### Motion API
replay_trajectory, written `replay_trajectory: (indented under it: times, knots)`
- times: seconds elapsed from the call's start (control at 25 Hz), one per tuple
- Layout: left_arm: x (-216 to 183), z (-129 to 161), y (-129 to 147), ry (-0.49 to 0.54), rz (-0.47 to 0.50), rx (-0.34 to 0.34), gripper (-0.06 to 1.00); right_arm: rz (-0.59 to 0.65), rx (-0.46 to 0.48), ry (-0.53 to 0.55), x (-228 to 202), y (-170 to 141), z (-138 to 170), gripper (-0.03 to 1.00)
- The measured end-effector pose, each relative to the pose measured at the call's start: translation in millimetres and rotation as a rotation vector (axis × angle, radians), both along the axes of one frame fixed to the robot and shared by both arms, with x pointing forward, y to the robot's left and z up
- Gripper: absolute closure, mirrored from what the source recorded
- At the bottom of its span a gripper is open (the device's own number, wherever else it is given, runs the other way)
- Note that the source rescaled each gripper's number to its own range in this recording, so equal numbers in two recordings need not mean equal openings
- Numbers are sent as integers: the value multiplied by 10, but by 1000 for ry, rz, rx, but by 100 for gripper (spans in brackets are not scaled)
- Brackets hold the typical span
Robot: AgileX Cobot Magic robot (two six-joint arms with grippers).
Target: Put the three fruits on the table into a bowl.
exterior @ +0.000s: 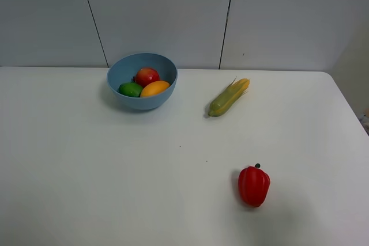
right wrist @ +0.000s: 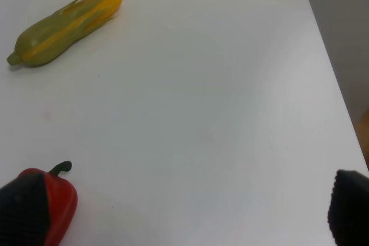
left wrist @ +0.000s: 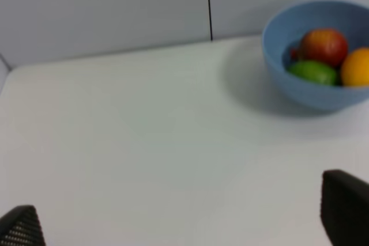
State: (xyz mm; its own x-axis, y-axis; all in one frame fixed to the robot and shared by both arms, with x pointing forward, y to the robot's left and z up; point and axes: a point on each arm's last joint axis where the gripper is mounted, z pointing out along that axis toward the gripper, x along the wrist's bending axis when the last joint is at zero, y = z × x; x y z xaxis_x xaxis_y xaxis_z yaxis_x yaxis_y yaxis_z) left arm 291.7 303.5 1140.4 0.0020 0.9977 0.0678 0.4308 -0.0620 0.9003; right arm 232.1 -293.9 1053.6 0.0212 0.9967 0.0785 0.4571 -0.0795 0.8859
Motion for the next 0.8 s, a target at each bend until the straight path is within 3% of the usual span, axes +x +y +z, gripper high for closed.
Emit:
replay_trajectory:
  times: [0.16, 0.36, 0.72, 0.8]
  knots:
    - [-335, -468, -4, -4, 4, -4, 4, 0, 0, 0, 0, 0, 0, 8]
    - [-519, -809, -5, 51, 7, -5, 4, 0, 0, 0, 0, 0, 0, 8]
    - [-552, -827, -7, 38, 8, -12, 4, 0, 0, 0, 0, 0, 0, 8]
    - [-552, -827, -11, 37, 8, -22, 8, 0, 0, 0, 0, 0, 0, 8]
